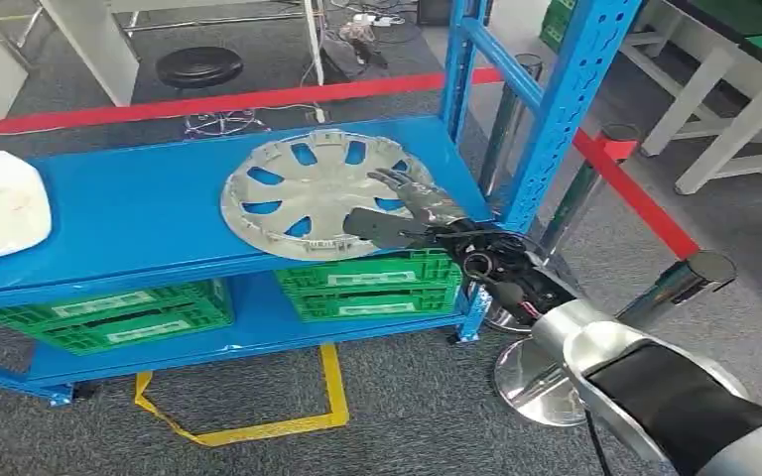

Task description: Take the parts from the cabinet and place them on the table.

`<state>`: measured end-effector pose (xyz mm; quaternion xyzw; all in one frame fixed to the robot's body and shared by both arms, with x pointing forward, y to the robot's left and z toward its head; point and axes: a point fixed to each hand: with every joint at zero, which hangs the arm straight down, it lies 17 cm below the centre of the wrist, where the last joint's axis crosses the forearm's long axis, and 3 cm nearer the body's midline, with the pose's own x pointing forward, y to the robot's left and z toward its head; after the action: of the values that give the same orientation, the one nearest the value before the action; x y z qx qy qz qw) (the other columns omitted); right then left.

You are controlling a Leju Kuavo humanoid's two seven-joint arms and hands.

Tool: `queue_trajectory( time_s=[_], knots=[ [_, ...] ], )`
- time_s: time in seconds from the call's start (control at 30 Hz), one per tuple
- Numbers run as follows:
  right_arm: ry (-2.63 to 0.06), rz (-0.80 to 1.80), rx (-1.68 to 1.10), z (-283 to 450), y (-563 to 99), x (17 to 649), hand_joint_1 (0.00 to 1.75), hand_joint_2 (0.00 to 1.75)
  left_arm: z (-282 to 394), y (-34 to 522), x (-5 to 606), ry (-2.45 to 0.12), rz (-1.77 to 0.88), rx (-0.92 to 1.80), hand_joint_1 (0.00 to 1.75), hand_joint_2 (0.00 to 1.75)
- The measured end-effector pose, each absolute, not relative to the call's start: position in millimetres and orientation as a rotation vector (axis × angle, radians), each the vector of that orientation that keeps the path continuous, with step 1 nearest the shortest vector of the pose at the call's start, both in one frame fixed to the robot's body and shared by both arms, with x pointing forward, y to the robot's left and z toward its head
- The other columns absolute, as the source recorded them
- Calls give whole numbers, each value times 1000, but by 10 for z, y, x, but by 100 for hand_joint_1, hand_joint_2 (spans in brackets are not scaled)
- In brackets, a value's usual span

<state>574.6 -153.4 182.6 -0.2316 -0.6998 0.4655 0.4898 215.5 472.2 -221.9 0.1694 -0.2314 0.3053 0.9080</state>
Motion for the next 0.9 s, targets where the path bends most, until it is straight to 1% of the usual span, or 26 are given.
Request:
queue_trajectory(
  time_s=[0.63,0.9],
  knots=[
    [-1709,1140,-376,1782,-922,5564,0,175,-2209,4664,2242,-467,599,339,0,0],
    [-1672,1179,-355,1622,-821,5566,0,175,-2194,4633,2307,-466,593,332,0,0]
  ],
)
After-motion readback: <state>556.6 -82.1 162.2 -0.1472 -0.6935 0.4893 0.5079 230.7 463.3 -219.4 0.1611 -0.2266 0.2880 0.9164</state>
